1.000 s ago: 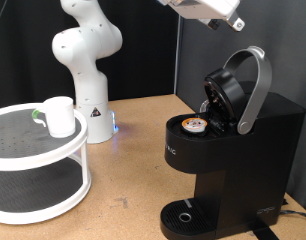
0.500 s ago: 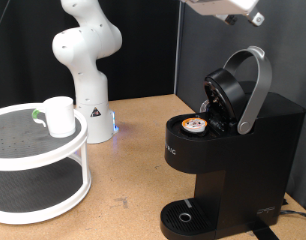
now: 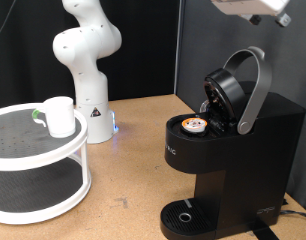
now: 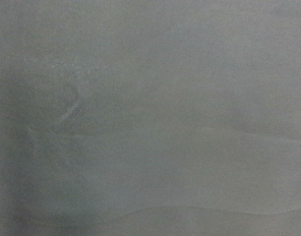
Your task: Make a cup of coffee with the keurig machine
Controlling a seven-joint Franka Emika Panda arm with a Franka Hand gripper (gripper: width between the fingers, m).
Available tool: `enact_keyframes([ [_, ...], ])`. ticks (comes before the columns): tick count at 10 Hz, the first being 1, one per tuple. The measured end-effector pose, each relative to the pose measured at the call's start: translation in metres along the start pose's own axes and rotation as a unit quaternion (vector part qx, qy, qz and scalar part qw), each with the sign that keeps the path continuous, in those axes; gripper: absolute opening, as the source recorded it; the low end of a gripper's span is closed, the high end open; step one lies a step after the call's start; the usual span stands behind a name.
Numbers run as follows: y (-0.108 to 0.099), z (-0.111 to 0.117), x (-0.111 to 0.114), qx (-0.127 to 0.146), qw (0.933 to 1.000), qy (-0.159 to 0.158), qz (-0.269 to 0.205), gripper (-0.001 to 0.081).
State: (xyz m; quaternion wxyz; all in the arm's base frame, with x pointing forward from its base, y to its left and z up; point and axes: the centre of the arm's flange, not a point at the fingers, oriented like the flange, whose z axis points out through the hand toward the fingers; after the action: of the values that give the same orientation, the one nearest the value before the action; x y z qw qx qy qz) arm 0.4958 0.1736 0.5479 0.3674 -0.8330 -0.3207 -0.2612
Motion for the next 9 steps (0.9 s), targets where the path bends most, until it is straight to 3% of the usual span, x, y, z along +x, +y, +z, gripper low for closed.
enact_keyframes([
  [4,-0.015,0.036,0.007,-0.008,0.9998,-0.014,-0.007,0.0800],
  [6,-0.017,0.045,0.005,-0.032,0.9983,-0.041,-0.026,0.0786],
  [7,-0.017,0.049,0.004,-0.042,0.9971,-0.055,-0.033,0.0614],
  [8,-0.016,0.051,0.003,-0.046,0.9964,-0.062,-0.035,0.0614],
  [9,-0.015,0.051,0.002,-0.048,0.9960,-0.065,-0.037,0.0430],
])
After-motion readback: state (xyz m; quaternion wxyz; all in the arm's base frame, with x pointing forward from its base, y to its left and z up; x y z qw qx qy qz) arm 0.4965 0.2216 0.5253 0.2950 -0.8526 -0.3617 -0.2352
